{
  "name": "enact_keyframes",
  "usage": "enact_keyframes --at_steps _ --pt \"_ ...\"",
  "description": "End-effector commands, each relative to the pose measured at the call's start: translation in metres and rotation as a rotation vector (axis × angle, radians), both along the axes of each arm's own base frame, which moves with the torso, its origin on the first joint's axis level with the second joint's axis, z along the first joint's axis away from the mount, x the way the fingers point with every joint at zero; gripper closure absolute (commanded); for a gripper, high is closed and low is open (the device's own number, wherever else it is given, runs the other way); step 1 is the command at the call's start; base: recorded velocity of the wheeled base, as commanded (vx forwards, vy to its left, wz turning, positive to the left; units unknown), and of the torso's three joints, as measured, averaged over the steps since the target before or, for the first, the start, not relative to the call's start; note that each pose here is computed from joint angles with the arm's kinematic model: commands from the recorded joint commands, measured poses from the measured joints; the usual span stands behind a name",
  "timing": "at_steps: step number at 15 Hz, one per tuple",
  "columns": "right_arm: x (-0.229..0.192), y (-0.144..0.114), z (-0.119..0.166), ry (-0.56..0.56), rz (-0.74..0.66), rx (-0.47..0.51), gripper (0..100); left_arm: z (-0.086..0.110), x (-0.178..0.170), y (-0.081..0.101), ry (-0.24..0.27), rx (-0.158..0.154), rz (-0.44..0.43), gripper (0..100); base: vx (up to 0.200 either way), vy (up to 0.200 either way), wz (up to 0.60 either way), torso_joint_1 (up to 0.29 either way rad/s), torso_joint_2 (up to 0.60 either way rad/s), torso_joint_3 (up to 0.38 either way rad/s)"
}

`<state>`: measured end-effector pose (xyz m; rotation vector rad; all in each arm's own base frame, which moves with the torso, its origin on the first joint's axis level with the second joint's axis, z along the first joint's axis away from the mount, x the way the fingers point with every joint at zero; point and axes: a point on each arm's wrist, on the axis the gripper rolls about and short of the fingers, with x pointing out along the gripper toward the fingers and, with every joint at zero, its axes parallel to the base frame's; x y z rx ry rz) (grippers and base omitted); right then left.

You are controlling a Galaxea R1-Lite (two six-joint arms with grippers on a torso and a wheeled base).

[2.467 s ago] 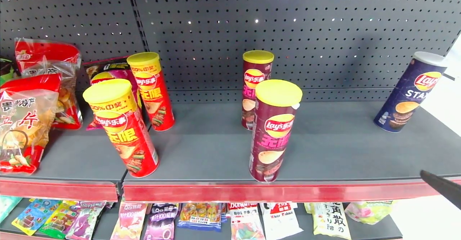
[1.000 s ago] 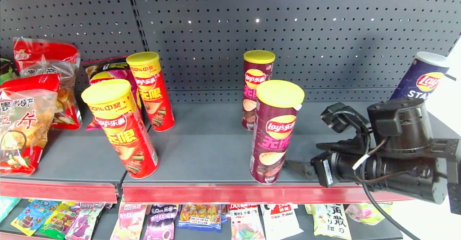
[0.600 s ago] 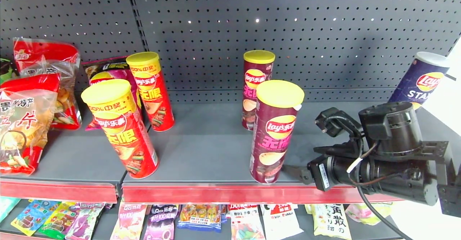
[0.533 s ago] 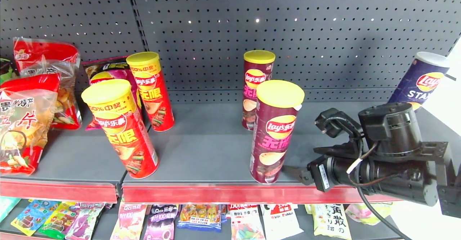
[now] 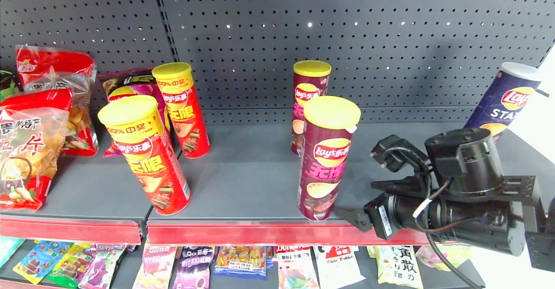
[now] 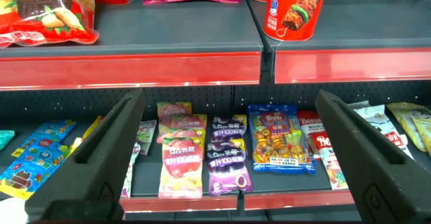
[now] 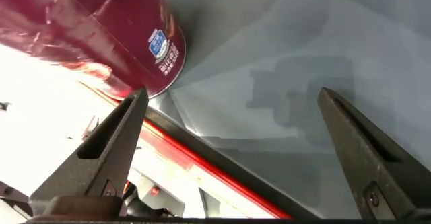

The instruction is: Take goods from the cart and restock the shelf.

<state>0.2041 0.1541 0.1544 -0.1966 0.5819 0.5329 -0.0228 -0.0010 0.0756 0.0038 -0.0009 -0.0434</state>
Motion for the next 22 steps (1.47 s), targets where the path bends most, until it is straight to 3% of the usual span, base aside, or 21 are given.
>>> enact_keyframes --at_steps 1,10,17,22 --pt "0.0 0.001 0.001 -0.002 0.003 0.002 0 0.0 0.0 0.0 -0.001 0.001 0.0 0 0.0 0.0 0.0 0.0 0.0 0.0" --pt "-0.001 0.012 0.0 0.0 0.037 0.0 0 0.0 0.0 0.0 -0.001 0.001 0.0 0 0.0 0.0 0.0 0.0 0.0 0.0" --pt "0.009 0.003 0.004 -0.046 -0.085 -0.036 0 0.0 0.0 0.0 -0.001 -0.001 0.0 0 0.0 0.0 0.0 0.0 0.0 0.0" --pt "0.017 0.009 -0.003 -0.04 -0.078 -0.07 0 0.0 0.0 0.0 -0.001 0.001 0.0 0 0.0 0.0 0.0 0.0 0.0 0.0"
